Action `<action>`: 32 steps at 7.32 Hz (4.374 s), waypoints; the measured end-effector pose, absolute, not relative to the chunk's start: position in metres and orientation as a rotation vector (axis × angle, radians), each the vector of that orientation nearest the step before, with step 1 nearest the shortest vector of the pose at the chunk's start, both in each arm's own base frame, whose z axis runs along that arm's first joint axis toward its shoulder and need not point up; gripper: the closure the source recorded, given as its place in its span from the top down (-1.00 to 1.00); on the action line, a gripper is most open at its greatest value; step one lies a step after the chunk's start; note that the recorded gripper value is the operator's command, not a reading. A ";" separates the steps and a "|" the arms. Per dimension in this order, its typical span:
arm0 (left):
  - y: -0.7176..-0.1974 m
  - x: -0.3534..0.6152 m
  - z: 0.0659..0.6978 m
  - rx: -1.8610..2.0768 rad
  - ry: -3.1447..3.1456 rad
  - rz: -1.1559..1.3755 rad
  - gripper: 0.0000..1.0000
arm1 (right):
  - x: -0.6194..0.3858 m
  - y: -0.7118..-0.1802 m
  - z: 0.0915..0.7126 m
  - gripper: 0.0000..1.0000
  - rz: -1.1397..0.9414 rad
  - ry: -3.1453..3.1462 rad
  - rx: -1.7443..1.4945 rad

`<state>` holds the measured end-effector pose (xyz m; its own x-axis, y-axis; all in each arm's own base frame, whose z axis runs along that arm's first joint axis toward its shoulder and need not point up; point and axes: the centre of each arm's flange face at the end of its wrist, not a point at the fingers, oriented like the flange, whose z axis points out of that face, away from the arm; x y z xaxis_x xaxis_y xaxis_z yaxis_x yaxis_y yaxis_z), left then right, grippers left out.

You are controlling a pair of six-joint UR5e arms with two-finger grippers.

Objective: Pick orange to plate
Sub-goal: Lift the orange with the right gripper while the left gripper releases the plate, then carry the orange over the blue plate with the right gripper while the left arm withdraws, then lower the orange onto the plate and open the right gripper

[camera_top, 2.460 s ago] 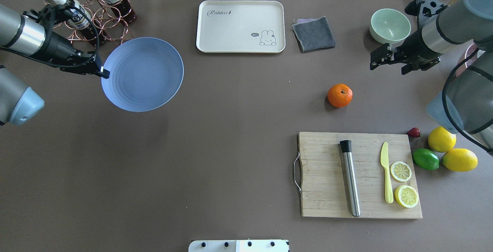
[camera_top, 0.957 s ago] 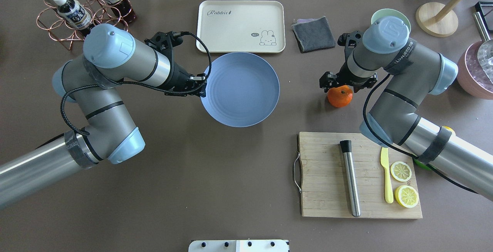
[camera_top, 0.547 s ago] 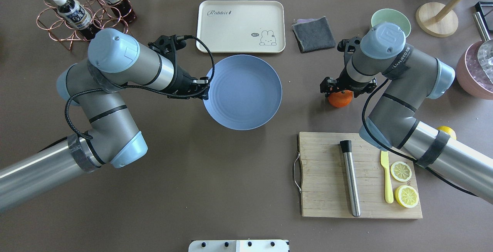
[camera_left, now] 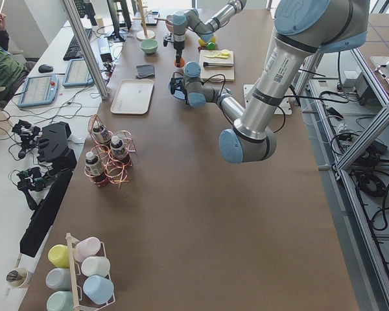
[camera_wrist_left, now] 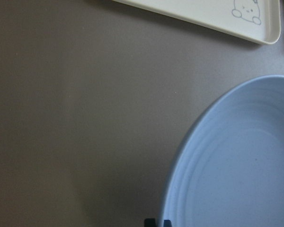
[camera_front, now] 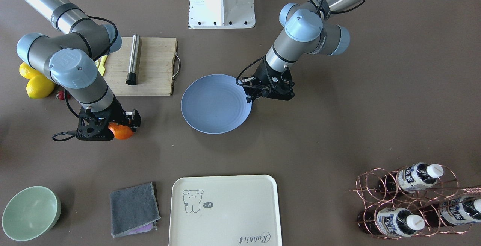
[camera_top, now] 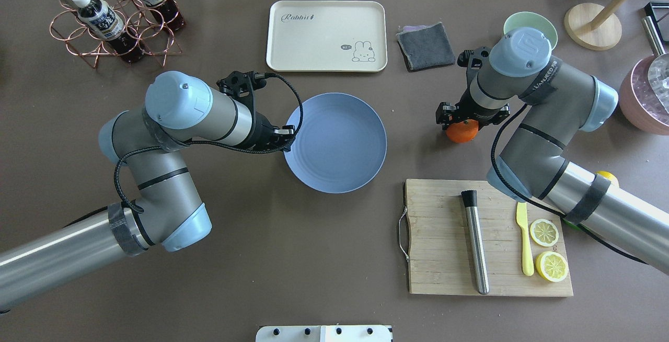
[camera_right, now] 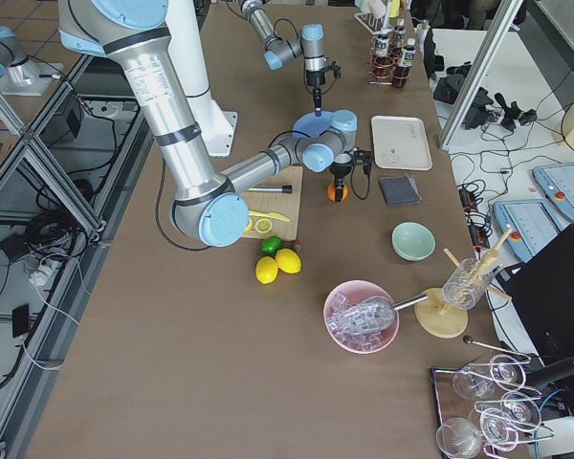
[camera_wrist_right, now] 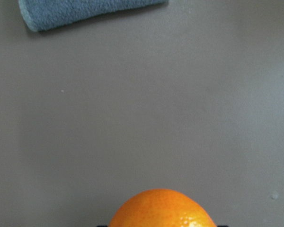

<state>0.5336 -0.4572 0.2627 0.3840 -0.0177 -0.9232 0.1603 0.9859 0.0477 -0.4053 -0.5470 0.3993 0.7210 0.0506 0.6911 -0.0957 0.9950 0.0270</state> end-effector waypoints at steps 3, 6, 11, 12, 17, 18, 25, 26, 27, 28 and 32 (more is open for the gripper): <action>-0.449 0.547 0.275 0.131 1.148 -0.105 0.95 | -0.379 -0.554 0.372 -1.00 0.091 -0.825 0.073; -0.454 0.535 0.278 0.187 1.141 -0.084 0.96 | -0.371 -0.547 0.342 -1.00 0.105 -0.871 0.096; -0.517 0.431 0.295 0.351 1.053 0.043 0.96 | -0.468 -0.481 0.280 -1.00 0.133 -0.894 0.135; -0.535 0.404 0.300 0.366 1.017 0.076 0.96 | -0.493 -0.465 0.268 -1.00 0.135 -0.893 0.150; -0.550 0.319 0.347 0.525 0.892 0.247 0.96 | -0.594 -0.428 0.221 -1.00 0.135 -0.842 0.189; -0.550 0.315 0.351 0.524 0.885 0.243 0.96 | -0.607 -0.431 0.217 -1.00 0.136 -0.830 0.192; -0.551 0.297 0.370 0.510 0.868 0.223 0.96 | -0.614 -0.447 0.170 1.00 0.187 -0.857 0.204; -0.551 0.294 0.369 0.513 0.870 0.221 0.96 | -0.594 -0.455 0.157 1.00 0.202 -0.858 0.189; -0.547 0.288 0.368 0.518 0.873 0.219 0.96 | -0.568 -0.466 0.148 1.00 0.220 -0.852 0.167; -0.538 0.280 0.368 0.517 0.883 0.222 0.96 | -0.537 -0.483 0.144 1.00 0.243 -0.839 0.132; -0.524 0.186 0.411 0.488 0.882 0.210 0.96 | -0.359 -0.519 0.258 1.00 0.146 -0.757 0.084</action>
